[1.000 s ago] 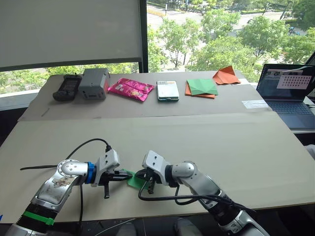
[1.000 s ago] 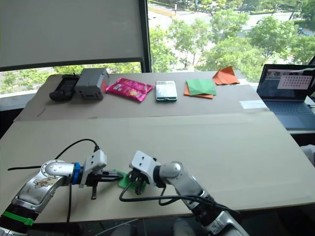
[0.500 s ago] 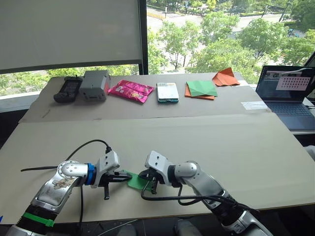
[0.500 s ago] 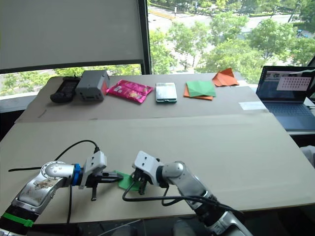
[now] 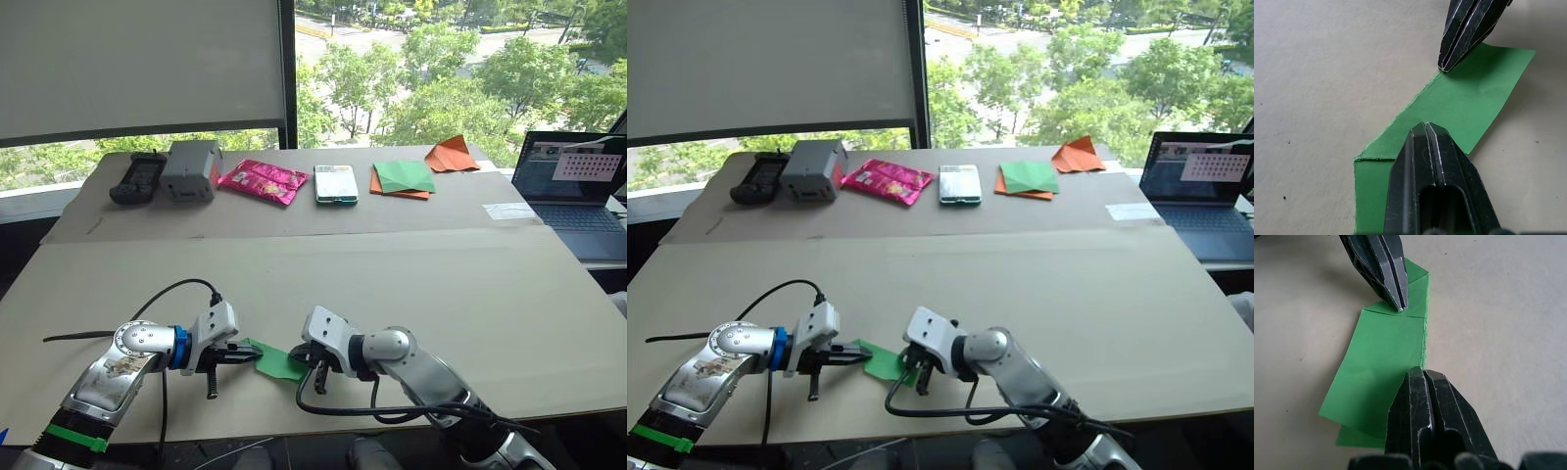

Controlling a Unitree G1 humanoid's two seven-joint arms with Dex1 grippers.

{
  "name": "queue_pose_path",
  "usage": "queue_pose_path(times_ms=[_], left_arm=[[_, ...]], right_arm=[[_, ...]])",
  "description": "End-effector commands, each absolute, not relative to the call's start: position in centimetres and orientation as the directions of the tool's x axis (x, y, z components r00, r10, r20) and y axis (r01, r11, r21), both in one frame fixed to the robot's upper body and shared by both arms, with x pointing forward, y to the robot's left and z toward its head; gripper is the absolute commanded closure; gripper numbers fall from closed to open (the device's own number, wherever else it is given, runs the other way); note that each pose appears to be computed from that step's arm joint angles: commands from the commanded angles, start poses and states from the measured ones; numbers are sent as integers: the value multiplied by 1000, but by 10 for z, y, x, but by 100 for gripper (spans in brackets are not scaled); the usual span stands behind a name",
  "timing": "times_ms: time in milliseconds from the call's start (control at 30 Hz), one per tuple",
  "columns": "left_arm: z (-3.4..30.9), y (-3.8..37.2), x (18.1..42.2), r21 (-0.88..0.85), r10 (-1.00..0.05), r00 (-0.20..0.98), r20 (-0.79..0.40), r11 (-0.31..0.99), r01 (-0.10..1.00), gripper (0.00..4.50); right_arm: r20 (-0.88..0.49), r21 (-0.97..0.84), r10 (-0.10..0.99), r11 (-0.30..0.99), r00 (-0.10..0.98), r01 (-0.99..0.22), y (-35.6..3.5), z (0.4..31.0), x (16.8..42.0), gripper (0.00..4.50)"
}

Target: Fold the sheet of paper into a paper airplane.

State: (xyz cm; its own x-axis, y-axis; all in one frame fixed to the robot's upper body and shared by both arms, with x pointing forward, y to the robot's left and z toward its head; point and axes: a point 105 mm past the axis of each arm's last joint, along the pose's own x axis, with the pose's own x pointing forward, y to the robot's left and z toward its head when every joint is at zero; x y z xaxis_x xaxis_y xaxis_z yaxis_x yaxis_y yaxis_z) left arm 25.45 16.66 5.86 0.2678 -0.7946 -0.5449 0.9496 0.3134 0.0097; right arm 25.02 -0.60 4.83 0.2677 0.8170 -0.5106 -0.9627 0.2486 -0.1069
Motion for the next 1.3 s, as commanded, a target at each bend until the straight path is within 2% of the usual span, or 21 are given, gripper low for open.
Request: queue_pose_path(times_ms=[33,433,667,767,900,1000,1167,1300], left_arm=[[51,172,253,3,-772,271,-575,330,944,450],[49,171,254,3,-775,271,-571,329,944,450],[49,171,256,5,-776,270,-570,326,945,450],[49,170,257,6,-776,270,-570,325,946,450],[49,170,256,8,-777,269,-569,323,947,450],[49,169,256,7,-778,268,-569,321,947,450],[49,168,257,10,-778,267,-568,318,948,450],[50,169,258,12,-777,269,-569,319,948,450]], right_arm=[[-689,29,693,318,212,-948,-41,-2,235,447],[-735,43,641,371,222,-928,-69,-5,224,447],[-715,15,648,389,262,-921,-67,9,228,447],[-639,-8,709,382,298,-924,-56,33,235,447],[-426,-80,839,338,339,-938,-30,86,242,447],[-311,-114,899,287,309,-951,-15,107,237,447],[-309,-107,904,276,296,-955,-1,93,234,447],[-378,-105,873,290,308,-951,-4,70,240,447]])
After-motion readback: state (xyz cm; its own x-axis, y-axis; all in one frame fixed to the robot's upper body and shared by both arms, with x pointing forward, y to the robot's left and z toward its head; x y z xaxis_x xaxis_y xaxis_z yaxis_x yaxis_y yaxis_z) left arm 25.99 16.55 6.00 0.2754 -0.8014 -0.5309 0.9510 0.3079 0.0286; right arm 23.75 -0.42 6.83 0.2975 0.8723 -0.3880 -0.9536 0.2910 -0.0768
